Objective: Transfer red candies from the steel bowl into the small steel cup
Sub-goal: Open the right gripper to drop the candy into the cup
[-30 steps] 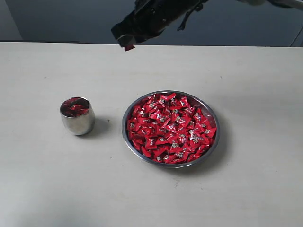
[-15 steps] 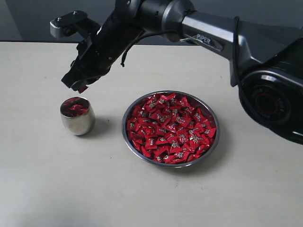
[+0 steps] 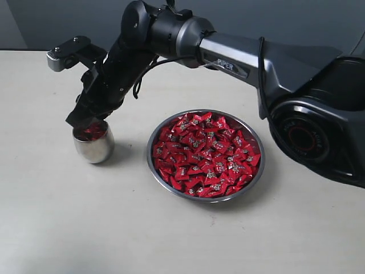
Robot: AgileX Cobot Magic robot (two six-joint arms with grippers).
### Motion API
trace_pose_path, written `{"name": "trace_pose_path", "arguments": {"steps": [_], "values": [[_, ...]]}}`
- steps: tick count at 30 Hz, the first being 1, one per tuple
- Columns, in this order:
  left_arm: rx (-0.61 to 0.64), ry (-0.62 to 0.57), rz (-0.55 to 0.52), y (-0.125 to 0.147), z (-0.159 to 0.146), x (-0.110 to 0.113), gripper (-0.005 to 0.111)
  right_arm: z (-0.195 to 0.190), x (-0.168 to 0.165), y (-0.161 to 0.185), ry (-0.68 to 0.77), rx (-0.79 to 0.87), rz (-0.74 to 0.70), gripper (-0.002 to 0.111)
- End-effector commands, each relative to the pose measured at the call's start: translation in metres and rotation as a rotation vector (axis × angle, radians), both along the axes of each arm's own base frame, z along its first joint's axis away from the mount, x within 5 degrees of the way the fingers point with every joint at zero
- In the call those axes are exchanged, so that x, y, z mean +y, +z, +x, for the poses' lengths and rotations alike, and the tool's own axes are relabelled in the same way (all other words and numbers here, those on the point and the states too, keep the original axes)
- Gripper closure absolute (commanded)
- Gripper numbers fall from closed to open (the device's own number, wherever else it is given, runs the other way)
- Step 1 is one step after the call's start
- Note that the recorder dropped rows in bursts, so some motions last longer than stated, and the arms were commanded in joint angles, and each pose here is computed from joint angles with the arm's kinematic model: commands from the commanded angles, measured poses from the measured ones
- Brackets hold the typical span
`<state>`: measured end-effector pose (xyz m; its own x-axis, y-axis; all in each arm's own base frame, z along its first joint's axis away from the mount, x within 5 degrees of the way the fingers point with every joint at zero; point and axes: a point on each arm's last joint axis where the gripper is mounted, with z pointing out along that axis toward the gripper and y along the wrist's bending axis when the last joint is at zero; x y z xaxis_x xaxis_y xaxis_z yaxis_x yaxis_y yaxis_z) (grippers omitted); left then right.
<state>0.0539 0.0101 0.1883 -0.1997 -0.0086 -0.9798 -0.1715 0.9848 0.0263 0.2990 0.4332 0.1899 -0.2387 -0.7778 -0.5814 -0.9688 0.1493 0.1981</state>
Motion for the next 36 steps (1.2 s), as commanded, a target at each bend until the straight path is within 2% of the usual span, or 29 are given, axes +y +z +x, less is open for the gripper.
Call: {"name": "trace_pose_path", "arguments": {"steps": [1, 16, 18, 22, 24, 36], "values": [[-0.003, 0.001, -0.001, -0.0009, -0.0002, 0.0, 0.106, 0.0014, 0.0019, -0.0054, -0.004, -0.001, 0.003, 0.109], [-0.003, 0.001, -0.001, -0.0009, -0.0002, 0.0, 0.106, 0.0014, 0.0054, -0.0042, -0.003, -0.037, 0.026, 0.108], [-0.003, 0.001, -0.001, -0.0009, -0.0002, 0.0, 0.106, 0.0015, 0.0054, -0.0042, -0.003, -0.038, 0.026, 0.1], [-0.003, 0.001, -0.001, -0.0009, -0.0002, 0.0, 0.106, 0.0019, 0.0057, -0.004, -0.006, -0.041, 0.03, 0.073], [-0.003, 0.001, -0.001, -0.0009, -0.0002, 0.0, 0.106, 0.0022, 0.0059, -0.0038, -0.009, -0.044, 0.032, 0.066], [-0.003, 0.001, -0.001, -0.0009, -0.0002, 0.0, 0.106, 0.0023, 0.0055, -0.0024, -0.012, -0.046, 0.031, 0.065]]}}
